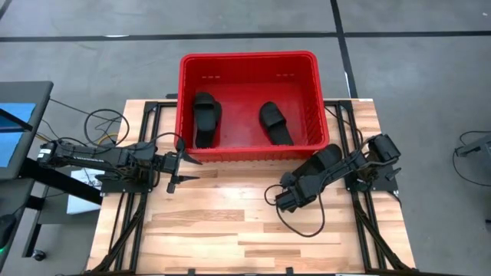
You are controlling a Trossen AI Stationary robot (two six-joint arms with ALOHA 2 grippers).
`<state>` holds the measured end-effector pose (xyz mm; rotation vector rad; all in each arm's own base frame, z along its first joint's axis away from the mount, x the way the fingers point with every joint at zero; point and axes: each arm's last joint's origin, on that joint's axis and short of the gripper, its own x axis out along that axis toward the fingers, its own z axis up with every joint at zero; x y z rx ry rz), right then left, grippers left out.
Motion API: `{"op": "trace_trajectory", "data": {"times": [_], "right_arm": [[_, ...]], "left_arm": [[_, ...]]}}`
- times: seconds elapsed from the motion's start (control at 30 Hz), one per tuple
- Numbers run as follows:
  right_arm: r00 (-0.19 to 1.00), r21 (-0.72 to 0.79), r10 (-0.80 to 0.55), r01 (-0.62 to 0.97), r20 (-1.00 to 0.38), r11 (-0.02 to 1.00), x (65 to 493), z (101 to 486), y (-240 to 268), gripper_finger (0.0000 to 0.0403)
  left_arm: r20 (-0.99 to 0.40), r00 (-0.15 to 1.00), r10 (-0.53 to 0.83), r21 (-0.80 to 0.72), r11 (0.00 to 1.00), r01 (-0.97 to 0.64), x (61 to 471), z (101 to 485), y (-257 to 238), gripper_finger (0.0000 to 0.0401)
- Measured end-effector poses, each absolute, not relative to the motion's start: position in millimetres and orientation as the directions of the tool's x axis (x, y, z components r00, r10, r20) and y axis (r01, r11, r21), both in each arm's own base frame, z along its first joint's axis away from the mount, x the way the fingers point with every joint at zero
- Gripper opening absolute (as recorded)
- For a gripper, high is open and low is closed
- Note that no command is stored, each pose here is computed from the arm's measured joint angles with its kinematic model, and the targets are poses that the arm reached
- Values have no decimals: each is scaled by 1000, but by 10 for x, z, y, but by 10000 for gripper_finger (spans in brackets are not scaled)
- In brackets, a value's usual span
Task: Pick and place slides into bin
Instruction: Stack the slide on top of the right slide in the bin
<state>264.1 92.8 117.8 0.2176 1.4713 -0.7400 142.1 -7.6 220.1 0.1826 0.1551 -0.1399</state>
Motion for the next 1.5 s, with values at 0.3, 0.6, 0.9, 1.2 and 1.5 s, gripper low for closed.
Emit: {"op": "trace_trajectory", "data": {"times": [0.3,0.6,0.9,1.2,1.5], "right_arm": [[-55,-277,-305,590,-951,758,2622,1213,917,191],[-82,-285,-301,623,-950,729,2609,1214,896,19],[-87,-251,-255,633,-963,733,2641,1249,915,15],[-17,-138,-165,639,-986,757,2798,1432,1170,4],[49,-43,-91,601,-995,798,2822,1626,1529,3]], "left_arm": [[-165,978,-124,170,974,152,1421,2201,-76,219],[-166,978,-124,170,974,152,1422,2201,-76,219],[-166,978,-124,169,974,152,1421,2201,-76,219],[-165,978,-124,169,974,152,1421,2201,-76,219],[-165,978,-124,169,974,152,1421,2201,-76,219]]}}
